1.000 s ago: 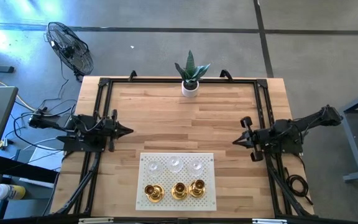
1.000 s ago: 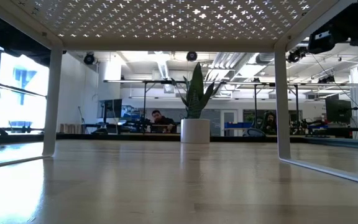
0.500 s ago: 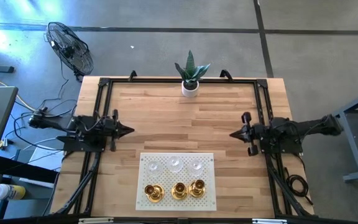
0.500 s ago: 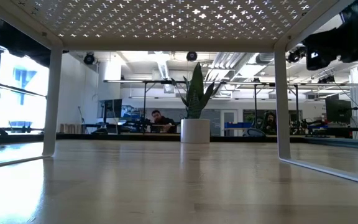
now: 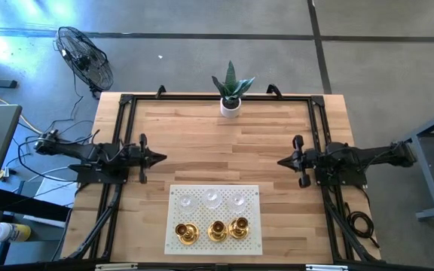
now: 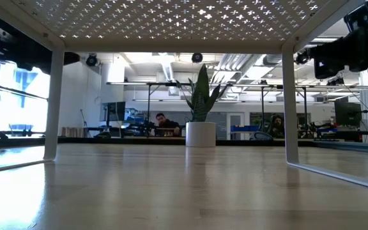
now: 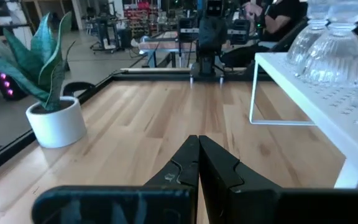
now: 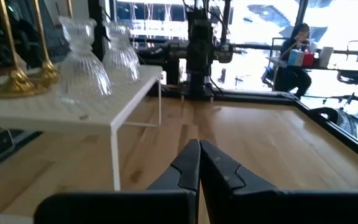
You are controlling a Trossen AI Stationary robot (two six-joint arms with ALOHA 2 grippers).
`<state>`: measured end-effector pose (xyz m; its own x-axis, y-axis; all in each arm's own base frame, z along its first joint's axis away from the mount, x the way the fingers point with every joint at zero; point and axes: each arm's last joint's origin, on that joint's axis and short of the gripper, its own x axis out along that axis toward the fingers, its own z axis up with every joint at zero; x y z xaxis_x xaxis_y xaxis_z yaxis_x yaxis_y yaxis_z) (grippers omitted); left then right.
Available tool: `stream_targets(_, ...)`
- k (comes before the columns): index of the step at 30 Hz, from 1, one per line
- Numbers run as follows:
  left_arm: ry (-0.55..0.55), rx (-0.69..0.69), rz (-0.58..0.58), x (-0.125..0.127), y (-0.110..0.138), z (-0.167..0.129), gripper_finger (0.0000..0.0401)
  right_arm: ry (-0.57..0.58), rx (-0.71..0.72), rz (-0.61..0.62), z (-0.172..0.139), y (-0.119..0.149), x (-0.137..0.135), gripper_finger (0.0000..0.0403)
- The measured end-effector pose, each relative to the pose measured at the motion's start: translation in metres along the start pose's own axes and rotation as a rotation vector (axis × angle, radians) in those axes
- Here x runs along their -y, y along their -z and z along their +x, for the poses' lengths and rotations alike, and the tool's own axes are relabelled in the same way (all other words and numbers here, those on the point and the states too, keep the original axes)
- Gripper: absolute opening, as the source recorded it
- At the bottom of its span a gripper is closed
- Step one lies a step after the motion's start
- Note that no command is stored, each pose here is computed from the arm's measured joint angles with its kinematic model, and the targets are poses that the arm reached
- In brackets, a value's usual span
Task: Pick & Place candle stick holders
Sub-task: Return to Home Position
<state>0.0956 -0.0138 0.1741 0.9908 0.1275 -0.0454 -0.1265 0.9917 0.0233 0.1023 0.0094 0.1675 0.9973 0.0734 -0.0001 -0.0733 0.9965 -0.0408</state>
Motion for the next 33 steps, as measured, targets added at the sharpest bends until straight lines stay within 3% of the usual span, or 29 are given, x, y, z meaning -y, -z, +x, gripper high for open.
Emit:
stream_targets(6, -0.096, -0.008, -0.056, -0.0025, 0.0012, 0.0005, 0.0000, 0.046, -0.053, 0.007, 0.0003, 0.0049, 0.0019, 0.0000)
stream_targets(18, -0.088, -0.098, 0.034, 0.0002, 0.0091, 0.0065, 0.0001, 0.045, -0.059, -0.070, 0.0003, 0.0054, 0.0019, 0.0000)
stream_targets(33, -0.053, -0.102, 0.031, 0.0013, 0.0096, 0.0068, 0.0001, 0.035, -0.062, -0.067, 0.0003, 0.0057, 0.0016, 0.0000)
